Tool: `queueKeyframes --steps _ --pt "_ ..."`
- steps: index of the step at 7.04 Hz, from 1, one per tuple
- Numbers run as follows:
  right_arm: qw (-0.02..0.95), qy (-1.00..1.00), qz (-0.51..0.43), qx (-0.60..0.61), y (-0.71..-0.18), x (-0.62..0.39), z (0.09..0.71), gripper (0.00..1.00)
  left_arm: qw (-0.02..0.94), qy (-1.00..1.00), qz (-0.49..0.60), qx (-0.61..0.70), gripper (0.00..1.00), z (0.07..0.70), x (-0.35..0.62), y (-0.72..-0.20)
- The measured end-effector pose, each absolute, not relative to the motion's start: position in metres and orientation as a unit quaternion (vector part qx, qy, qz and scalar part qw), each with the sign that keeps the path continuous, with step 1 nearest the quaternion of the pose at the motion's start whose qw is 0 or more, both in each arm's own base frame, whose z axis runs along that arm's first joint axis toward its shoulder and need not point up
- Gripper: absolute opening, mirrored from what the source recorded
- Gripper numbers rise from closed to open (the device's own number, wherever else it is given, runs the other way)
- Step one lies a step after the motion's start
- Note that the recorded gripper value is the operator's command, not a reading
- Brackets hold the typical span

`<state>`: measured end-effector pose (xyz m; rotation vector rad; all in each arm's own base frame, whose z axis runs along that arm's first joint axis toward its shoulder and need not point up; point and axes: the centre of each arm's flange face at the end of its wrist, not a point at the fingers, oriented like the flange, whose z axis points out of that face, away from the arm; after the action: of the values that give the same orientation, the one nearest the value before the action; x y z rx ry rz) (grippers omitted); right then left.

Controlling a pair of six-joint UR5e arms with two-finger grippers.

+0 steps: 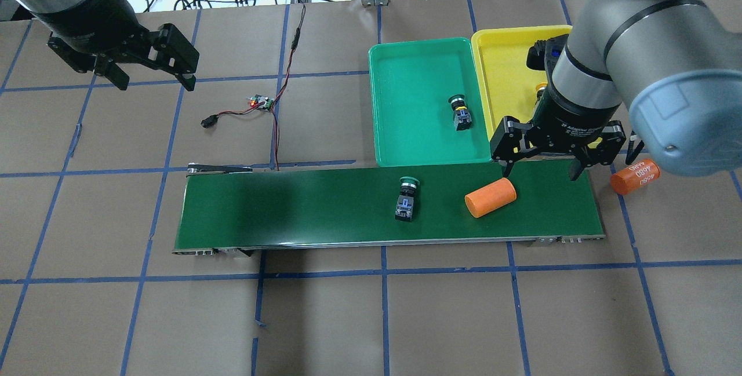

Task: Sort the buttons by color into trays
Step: 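Move the right gripper down to the other green-capped button on the belt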

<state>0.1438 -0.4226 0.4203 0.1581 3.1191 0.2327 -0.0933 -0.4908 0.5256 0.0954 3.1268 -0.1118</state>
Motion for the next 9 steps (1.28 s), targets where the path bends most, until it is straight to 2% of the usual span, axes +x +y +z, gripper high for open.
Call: queueKeyframes --steps 4,9 --pt "0.006 0.995 0.083 0.049 -0.424 0.146 0.404 1.00 0.006 0.999 -0.038 0.031 1.00 0.529 -0.093 -0.489" --pt "0.010 0.997 0.050 0.057 -0.427 0.162 0.368 1.00 0.006 0.999 -0.037 0.031 1.00 0.527 -0.094 -0.489"
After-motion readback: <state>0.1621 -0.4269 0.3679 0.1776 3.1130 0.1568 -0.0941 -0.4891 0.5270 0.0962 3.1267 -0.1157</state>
